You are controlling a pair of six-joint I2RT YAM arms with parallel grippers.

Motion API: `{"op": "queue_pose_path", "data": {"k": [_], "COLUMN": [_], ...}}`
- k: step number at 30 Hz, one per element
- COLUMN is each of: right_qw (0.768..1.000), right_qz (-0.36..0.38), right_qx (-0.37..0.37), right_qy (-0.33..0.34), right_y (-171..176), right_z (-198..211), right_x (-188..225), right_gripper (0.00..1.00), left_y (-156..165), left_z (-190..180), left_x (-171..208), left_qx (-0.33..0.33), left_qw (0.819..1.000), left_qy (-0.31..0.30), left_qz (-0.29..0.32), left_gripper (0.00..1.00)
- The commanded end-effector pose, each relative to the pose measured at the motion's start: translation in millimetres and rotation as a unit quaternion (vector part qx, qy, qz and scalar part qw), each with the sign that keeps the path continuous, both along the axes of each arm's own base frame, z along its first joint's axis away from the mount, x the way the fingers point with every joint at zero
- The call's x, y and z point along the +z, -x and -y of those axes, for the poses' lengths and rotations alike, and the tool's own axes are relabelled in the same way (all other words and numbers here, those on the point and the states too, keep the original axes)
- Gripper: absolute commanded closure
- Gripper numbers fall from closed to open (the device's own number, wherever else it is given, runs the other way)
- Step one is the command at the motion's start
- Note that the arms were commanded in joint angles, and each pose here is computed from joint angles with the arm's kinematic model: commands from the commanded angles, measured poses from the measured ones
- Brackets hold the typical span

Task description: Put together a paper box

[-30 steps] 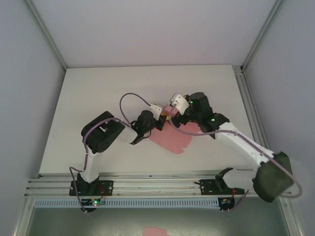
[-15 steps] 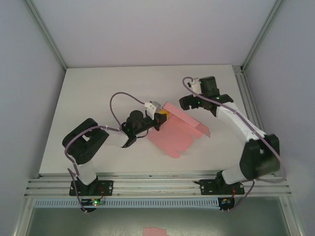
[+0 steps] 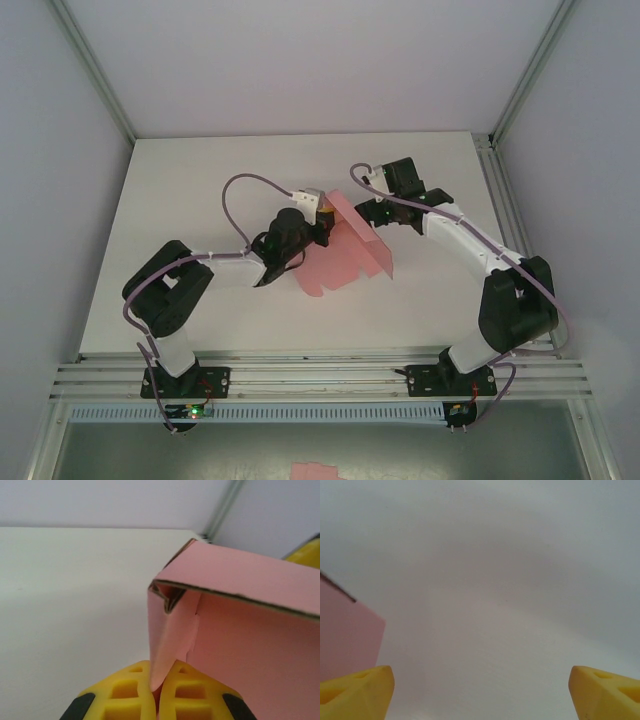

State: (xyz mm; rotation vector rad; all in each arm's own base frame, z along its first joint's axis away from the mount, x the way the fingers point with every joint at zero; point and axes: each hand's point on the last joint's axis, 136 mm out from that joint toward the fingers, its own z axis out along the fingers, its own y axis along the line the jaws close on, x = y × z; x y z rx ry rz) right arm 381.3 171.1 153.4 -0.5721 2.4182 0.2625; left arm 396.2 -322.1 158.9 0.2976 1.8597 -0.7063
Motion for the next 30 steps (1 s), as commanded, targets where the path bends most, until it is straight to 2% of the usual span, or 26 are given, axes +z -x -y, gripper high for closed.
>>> {"op": "queue_pose_path", "data": {"k": [1,4,7,10,12,15,19,22,26,30], "right_qw": [0.982,0.978,0.972,0.98,0.989,0.998,0.991,0.983,0.978,0.98], "right_qz": [-0.07,-0.06,-0.054,-0.046,-0.032,-0.004,0.031,0.058,0.117,0.152], "right_qx": [0.136,0.149,0.164,0.139,0.1,-0.001,-0.122,-0.172,-0.175,-0.106], "right_qy": [-0.11,-0.135,-0.158,-0.136,-0.106,-0.063,-0.039,-0.001,0.007,-0.077], "right_y": [57,53,54,47,37,17,5,12,30,63], "right_z": [-81,-92,-100,-89,-65,-9,60,94,109,82], "right_x": [9,14,19,17,16,21,38,54,94,135], "right_gripper": [0.09,0.09,0.09,0.09,0.08,0.06,0.03,0.02,0.02,0.02], "left_y": [-27,-29,-28,-13,3,24,43,53,61,65], "left_z": [-3,5,8,20,24,14,-2,-12,-20,-28], "left_x": [26,28,31,44,47,39,34,36,44,49], "left_qx": [0.101,0.121,0.123,0.067,0.021,-0.007,-0.018,-0.015,-0.014,-0.007], "left_qw": [0.995,0.992,0.992,0.997,0.998,0.999,0.998,0.998,0.997,0.997], "left_qy": [-0.006,-0.033,-0.017,0.019,0.024,-0.004,-0.008,-0.001,0.005,-0.002], "left_qz": [0.019,0.015,0.006,0.021,0.046,0.051,0.057,0.064,0.08,0.081], "left_gripper": [1.0,1.0,1.0,1.0,1.0,1.0,1.0,1.0,1.0,1.0]}}
